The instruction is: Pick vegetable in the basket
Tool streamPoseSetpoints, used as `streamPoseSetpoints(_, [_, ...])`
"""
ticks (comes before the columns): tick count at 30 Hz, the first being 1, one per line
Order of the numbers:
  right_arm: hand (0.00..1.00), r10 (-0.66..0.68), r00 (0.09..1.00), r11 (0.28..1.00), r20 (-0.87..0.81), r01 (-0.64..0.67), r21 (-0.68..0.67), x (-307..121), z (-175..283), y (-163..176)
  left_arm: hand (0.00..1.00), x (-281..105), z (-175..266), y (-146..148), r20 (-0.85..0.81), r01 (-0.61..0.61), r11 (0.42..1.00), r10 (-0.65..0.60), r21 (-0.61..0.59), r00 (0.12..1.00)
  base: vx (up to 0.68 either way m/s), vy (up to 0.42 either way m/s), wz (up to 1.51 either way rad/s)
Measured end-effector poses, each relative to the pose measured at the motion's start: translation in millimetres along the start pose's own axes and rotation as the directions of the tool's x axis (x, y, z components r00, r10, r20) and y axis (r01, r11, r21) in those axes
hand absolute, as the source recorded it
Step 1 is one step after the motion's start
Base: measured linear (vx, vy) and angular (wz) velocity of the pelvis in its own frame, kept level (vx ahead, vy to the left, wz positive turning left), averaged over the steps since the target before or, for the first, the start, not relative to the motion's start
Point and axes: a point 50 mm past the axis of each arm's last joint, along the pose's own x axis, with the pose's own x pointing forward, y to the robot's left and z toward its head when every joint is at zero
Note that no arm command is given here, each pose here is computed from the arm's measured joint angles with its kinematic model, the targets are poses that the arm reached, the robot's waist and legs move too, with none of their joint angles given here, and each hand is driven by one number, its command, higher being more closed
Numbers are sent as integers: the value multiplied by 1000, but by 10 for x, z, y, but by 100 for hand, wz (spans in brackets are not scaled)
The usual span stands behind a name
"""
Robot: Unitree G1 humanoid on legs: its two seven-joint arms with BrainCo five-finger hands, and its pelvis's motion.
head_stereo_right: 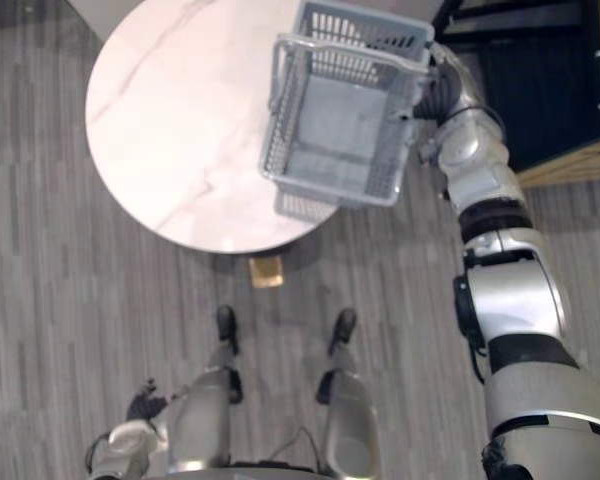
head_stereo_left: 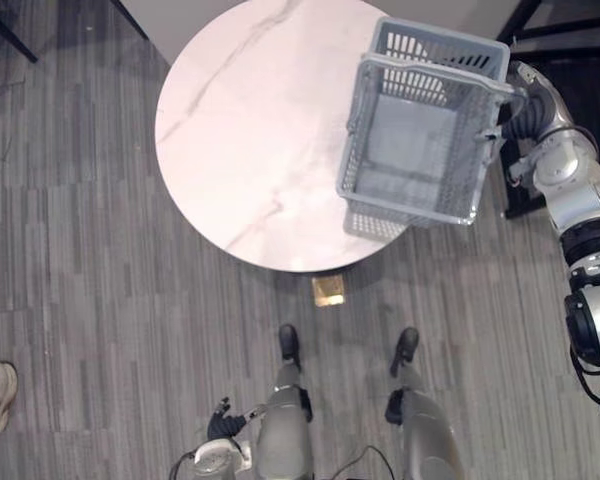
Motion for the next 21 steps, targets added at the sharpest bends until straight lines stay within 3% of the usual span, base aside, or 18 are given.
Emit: streamPoseSetpoints(21, [0, -68, 997, 998, 36, 68, 9, 95, 209, -190, 0, 35, 113, -19, 31, -12, 1000, 12, 12, 999, -6, -2, 4])
